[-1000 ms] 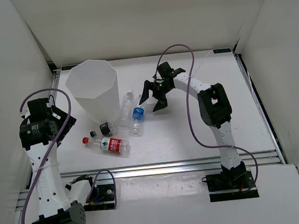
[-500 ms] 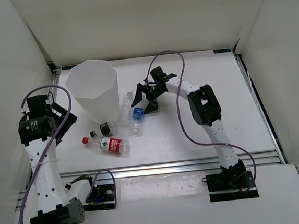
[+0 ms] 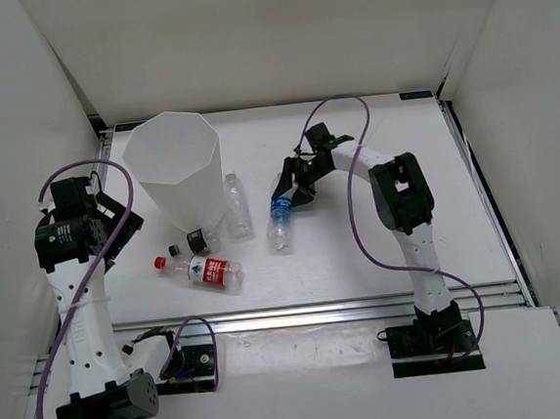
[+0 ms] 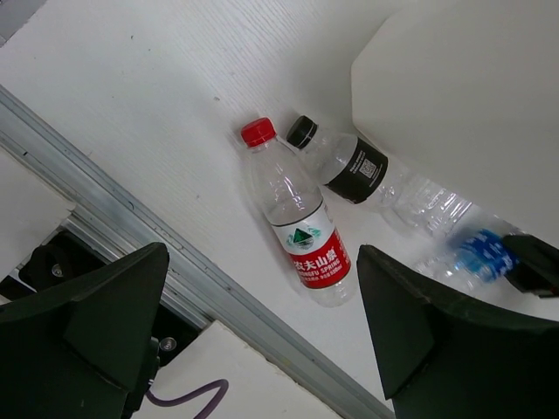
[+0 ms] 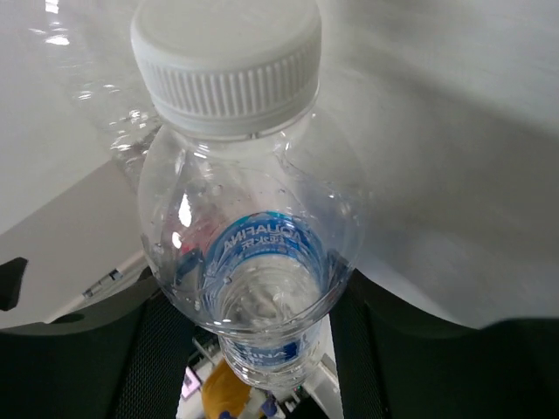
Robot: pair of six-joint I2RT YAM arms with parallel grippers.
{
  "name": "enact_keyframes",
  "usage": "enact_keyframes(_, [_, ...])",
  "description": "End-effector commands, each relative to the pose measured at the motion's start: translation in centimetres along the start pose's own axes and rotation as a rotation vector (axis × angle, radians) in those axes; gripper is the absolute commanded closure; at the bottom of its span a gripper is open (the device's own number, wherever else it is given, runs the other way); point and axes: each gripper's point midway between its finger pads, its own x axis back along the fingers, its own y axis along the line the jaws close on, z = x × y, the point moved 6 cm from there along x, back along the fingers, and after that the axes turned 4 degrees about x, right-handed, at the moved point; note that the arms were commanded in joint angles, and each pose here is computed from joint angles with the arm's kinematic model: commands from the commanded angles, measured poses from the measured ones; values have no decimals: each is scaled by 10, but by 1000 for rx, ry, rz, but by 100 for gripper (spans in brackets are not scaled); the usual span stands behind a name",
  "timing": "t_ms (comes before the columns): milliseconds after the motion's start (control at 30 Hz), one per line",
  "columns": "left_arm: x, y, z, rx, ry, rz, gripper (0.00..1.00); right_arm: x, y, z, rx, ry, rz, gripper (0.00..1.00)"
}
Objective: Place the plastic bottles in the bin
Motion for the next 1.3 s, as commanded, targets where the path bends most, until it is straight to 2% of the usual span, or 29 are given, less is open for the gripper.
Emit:
enact_keyframes(0, [8, 8, 4, 18, 9, -56, 0, 63, 36, -4, 103, -124, -23, 67])
enact_keyframes(67, [8, 9, 3, 27, 2, -63, 0, 93, 77, -2, 196, -187, -77, 69])
enact_keyframes(100, [8, 10, 2, 27, -4, -69, 0, 117, 112, -4, 256, -250, -121, 71])
enact_keyframes(200, [8, 9, 2, 37, -4, -69, 0, 144, 169, -13, 343, -362, -183, 76])
enact_keyframes(233, [8, 9, 2, 46, -4, -69, 0, 171, 215, -14, 418, -446, -253, 79])
enact_keyframes(333, [8, 4, 3, 47, 25, -42, 0, 191, 270, -18, 493, -563, -371, 82])
enact_keyframes(500, [13, -11, 0, -10, 31, 3, 0, 187, 322, -5, 602, -666, -525, 82])
enact_keyframes(733, [8, -20, 5, -63, 71, 14, 0, 163, 355, 0, 684, -771, -585, 82])
enact_keyframes(800, [6, -22, 6, -73, 81, 11, 0, 154, 348, -9, 675, -779, -563, 79])
enact_keyframes(900, [9, -24, 6, -79, 75, 25, 0, 149, 347, -10, 697, -802, -534, 62])
enact_keyframes(1000, [9, -24, 6, -79, 75, 25, 0, 146, 341, -4, 727, -754, -504, 24])
enact_keyframes(1033, [9, -25, 6, -69, 75, 24, 0, 158, 347, 6, 760, -756, -503, 6])
enact_keyframes(1067, [9, -25, 6, -69, 75, 24, 0, 159, 342, 9, 795, -753, -461, 0])
enact_keyframes(1167, [13, -23, 5, -56, 55, 29, 0, 185, 331, 19, 805, -810, -366, 0])
enact_keyframes(1200, [13, -22, 4, -56, 48, 23, 0, 213, 329, 23, 792, -869, -349, 0])
enact_keyframes(1233, [18, -21, 2, -52, 25, 31, 0, 203, 303, 14, 721, -843, -291, 0])
enact_keyframes(1267, [18, -21, 2, -52, 25, 31, 0, 211, 285, 5, 673, -861, -255, 0])
